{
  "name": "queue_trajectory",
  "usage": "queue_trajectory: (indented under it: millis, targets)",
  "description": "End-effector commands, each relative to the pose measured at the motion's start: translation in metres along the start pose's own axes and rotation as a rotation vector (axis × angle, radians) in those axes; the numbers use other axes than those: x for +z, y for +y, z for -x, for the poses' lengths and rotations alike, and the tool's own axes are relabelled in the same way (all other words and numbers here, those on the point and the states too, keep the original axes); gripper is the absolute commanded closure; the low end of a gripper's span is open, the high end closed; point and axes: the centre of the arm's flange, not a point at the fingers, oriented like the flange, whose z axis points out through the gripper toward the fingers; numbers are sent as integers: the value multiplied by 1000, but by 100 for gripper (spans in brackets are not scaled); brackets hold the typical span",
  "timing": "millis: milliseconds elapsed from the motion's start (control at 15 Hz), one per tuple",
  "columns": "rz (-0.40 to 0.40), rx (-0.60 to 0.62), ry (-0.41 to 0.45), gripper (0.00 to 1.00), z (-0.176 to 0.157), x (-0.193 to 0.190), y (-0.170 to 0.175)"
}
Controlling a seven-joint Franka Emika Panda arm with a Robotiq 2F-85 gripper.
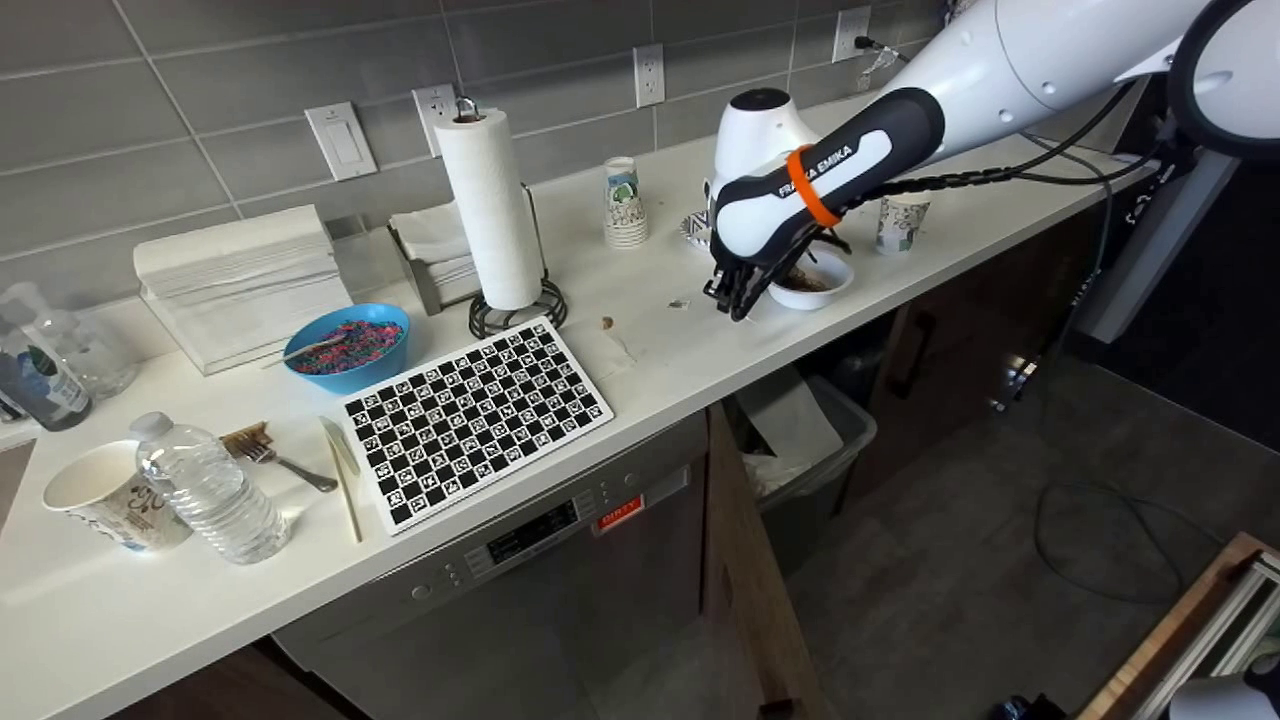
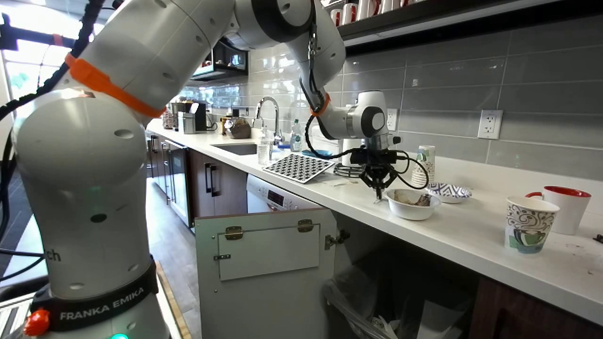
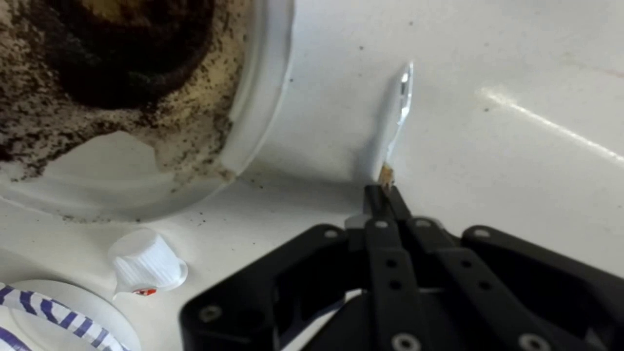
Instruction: Throw away the small tissue
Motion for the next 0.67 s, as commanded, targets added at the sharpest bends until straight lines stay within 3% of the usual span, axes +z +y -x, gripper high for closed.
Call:
queue_trajectory:
  millis: [0, 400, 600]
  targets:
    - [5, -34, -4, 100, 15, -31, -19]
    - [5, -69, 46, 100, 54, -86, -55]
    - [2, -81, 20, 100, 76, -95, -67]
